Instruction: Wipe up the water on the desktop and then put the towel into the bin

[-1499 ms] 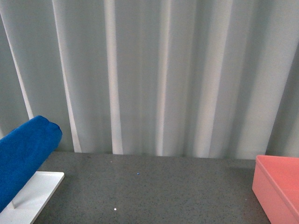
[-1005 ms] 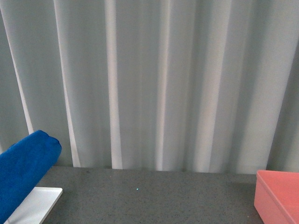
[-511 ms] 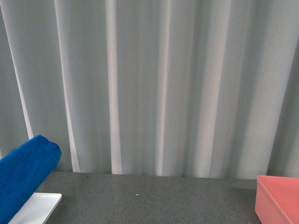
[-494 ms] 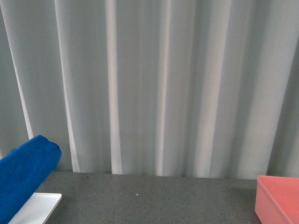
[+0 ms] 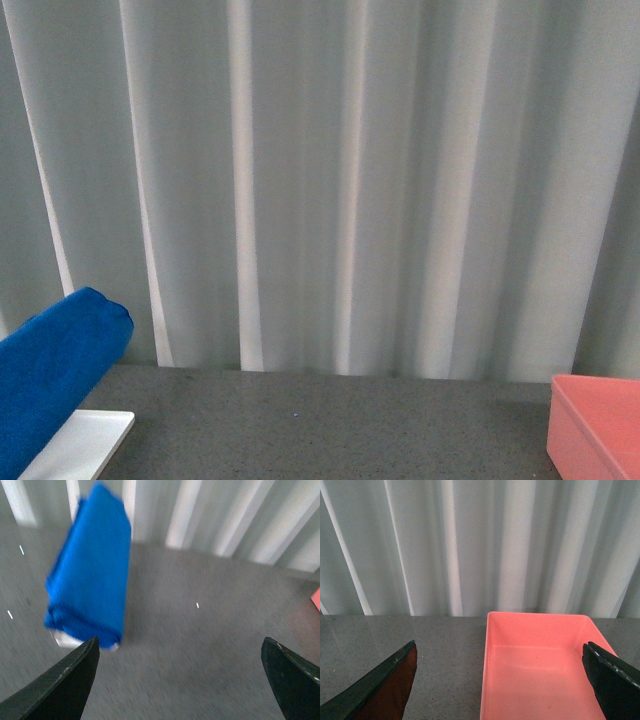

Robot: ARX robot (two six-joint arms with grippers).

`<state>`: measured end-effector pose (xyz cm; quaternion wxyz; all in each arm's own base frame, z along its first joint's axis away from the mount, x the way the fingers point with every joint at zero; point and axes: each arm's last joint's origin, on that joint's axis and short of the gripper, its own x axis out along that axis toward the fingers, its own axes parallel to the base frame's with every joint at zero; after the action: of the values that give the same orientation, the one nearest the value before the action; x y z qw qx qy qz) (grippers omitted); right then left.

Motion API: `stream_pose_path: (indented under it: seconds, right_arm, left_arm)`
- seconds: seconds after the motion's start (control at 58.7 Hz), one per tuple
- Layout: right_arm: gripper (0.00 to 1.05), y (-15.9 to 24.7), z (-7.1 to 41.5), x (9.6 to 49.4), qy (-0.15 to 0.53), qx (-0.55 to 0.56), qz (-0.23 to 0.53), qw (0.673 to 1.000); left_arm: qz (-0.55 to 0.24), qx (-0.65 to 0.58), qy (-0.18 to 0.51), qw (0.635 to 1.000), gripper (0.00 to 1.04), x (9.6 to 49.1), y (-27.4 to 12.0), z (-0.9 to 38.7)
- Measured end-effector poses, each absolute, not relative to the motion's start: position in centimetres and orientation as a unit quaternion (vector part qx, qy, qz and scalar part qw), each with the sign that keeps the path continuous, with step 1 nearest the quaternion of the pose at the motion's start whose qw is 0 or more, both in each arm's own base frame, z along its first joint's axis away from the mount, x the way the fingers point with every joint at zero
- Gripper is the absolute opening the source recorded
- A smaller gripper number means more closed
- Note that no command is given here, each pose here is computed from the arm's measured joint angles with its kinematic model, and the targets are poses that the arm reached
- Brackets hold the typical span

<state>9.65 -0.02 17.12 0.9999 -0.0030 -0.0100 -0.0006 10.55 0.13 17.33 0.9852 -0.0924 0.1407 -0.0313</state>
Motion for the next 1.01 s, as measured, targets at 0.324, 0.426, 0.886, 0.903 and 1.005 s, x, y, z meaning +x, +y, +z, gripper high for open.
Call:
stream_pose_path:
  seconds: [0.324, 0.426, 0.886, 0.903, 1.005]
  right_arm:
    - [0.98, 0.0, 17.1, 9.6, -0.01, -0.003, 0.0, 1.0]
    - [0.98, 0.0, 17.1, 9.6, -0.01, -0.003, 0.0, 1.0]
    - [0.98, 0.0, 17.1, 9.6, -0.01, -0.003, 0.0, 1.0]
    - [0.98, 0.0, 17.1, 9.6, -0.01, -0.003, 0.0, 1.0]
    - [0.98, 0.0, 17.1, 9.6, -0.01, -0.003, 0.0, 1.0]
  left_arm:
    - [-0.081, 0.004, 0.199, 0.977, 0.98, 28.2, 0.9, 23.7]
    - [-0.06, 0.04, 0.196, 0.978, 0.98, 32.2, 1.4, 23.5]
    - [-0.033, 0.108, 0.245, 0.963, 0.98, 40.9, 3.0, 20.5]
    - [-0.031, 0.109, 0.246, 0.963, 0.98, 41.1, 3.2, 20.4]
    - [0.01, 0.117, 0.247, 0.962, 0.98, 42.1, 4.3, 19.8]
